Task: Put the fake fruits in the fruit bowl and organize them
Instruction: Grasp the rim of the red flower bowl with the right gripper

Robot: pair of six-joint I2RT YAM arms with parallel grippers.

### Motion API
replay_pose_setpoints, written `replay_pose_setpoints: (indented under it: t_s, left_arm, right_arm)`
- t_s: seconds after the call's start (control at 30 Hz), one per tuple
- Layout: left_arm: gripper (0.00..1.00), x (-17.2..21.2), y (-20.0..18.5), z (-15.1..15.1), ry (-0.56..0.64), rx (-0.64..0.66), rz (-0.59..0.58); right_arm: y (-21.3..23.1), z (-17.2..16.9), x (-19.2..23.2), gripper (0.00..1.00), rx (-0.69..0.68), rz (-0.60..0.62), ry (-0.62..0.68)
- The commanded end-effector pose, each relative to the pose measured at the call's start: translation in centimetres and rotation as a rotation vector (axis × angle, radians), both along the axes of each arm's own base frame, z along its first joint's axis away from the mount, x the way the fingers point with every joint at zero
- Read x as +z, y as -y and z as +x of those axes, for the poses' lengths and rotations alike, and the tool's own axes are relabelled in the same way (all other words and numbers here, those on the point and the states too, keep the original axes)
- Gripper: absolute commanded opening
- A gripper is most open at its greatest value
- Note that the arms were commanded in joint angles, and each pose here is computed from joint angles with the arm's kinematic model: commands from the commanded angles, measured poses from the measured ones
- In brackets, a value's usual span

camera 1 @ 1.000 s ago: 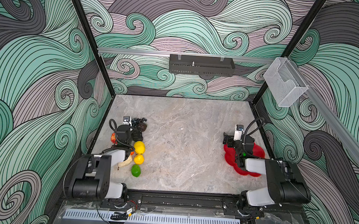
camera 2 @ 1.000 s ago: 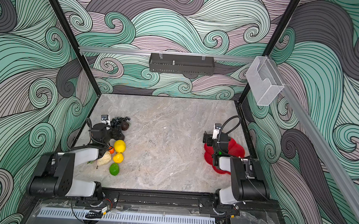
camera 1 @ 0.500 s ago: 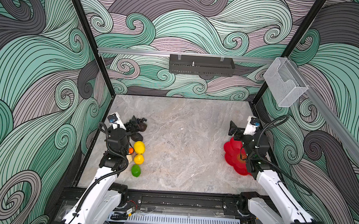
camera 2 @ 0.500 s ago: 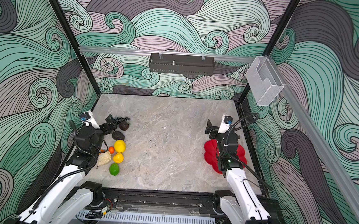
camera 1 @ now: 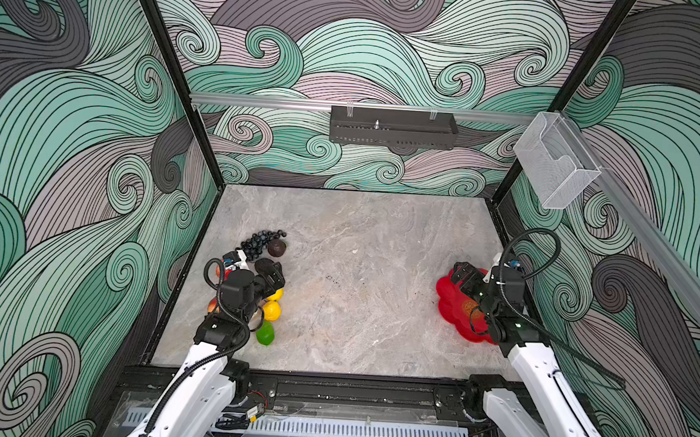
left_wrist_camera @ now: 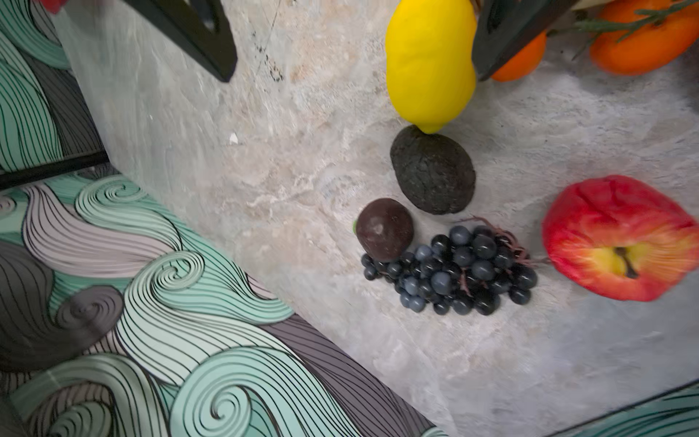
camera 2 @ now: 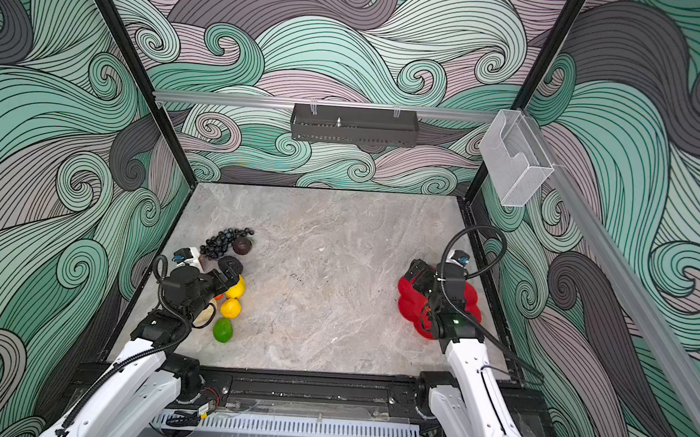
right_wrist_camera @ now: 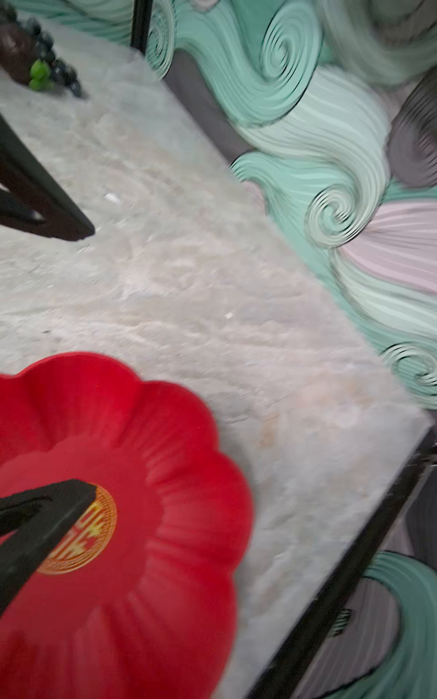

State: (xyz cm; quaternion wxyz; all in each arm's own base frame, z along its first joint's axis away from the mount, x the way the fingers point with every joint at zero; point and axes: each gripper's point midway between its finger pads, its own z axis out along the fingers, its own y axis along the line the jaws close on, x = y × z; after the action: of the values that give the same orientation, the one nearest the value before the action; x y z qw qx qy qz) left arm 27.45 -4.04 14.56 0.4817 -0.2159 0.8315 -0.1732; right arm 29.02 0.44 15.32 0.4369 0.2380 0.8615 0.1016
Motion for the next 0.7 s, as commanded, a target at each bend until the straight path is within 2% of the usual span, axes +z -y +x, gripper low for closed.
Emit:
replay_pose_setpoints:
  t_s: [0.0, 0.1, 0.27, 0.5, 0.67]
  left_arm:
    - [0.99, 0.0, 2.5, 0.0, -0.034, -0.147, 0.036]
    - [0.99, -0.4, 2.5, 0.4, -0.072, -0.149, 0.055]
    - [0.99, -0.5, 3.0, 0.6, -0.051, -0.167, 0.102]
    - [0.99, -0.4, 3.0, 0.6, -0.045, -0.162, 0.126]
    - [0.99, -0.6, 3.2, 0.8, -0.014, -0.163, 0.116]
  right_arm:
    - [-0.2, -1.6, -4.0, 0.99, -0.003, 0.026, -0.176]
    - [-0.9, -1.2, -6.5, 0.99, 0.018, 0.048, -0.26]
    - [-3.2, 0.4, -9.2, 0.99, 0.106, 0.104, -0.331]
    - [-6.1, 1.2, -10.1, 0.99, 0.199, 0.098, -0.349]
    - [-10.8, 2.3, -10.5, 0.99, 0.362, 0.128, -0.389]
